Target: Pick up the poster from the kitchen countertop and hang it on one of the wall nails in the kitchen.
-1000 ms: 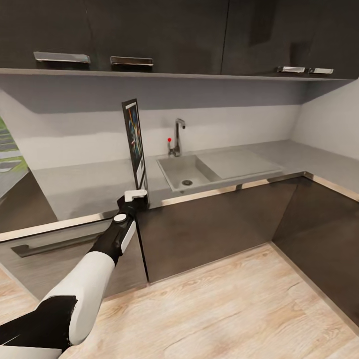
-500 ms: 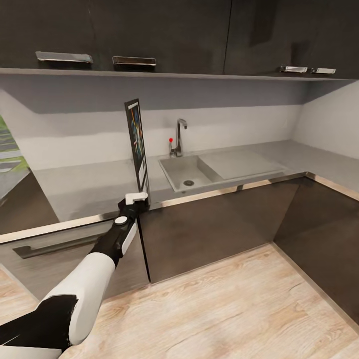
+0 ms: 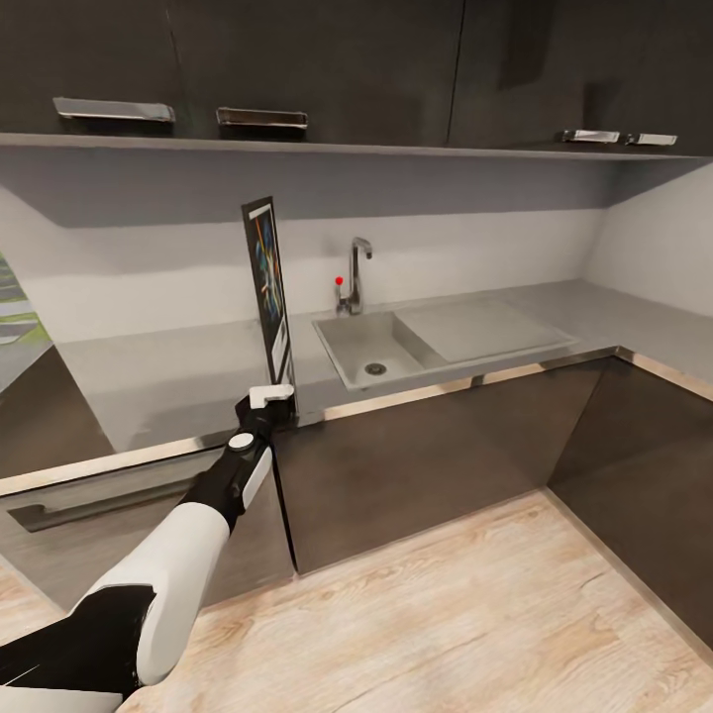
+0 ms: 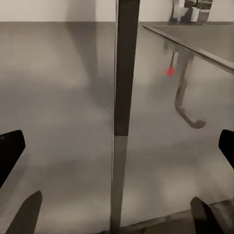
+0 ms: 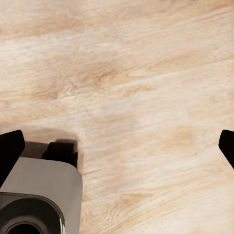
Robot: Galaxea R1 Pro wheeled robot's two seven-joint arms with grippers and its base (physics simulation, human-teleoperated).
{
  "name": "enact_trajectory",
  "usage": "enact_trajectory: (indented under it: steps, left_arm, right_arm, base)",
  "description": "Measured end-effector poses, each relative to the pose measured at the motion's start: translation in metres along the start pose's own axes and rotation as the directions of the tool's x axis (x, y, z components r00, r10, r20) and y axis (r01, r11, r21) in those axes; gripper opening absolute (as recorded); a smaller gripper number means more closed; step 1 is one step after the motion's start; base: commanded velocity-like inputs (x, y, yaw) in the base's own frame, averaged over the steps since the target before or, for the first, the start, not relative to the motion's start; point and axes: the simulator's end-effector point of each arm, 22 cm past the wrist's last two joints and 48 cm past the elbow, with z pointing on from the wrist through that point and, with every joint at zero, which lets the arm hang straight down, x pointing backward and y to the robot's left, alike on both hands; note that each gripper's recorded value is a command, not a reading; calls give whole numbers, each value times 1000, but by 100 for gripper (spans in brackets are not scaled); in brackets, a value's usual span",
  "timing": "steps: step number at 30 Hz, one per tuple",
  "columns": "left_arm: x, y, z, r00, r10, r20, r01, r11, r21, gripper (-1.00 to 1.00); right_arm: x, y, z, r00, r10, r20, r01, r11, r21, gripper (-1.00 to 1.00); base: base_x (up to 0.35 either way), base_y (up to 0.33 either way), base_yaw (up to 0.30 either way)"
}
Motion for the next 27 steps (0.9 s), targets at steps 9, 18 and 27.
enact_trajectory:
  steps: [9, 18, 27]
  left_arm:
    - [0, 0, 0, 1000, 0, 0, 0, 1000, 1, 100]
    - [-1, 1, 0, 1000, -1, 2, 1, 1000, 0, 100]
    - [-5, 2, 0, 1000, -2, 7, 2, 1000, -2, 100]
  right_arm:
    - [1, 1, 0, 1000, 0, -1, 0, 1000, -1, 100]
    - [1, 1, 0, 1000, 0, -1, 0, 1000, -1, 100]
    - [1, 1, 0, 1000, 0, -1, 0, 1000, -1, 100]
  base:
    - [32, 0, 0]
    - [144, 0, 0]
    - [14, 0, 0]
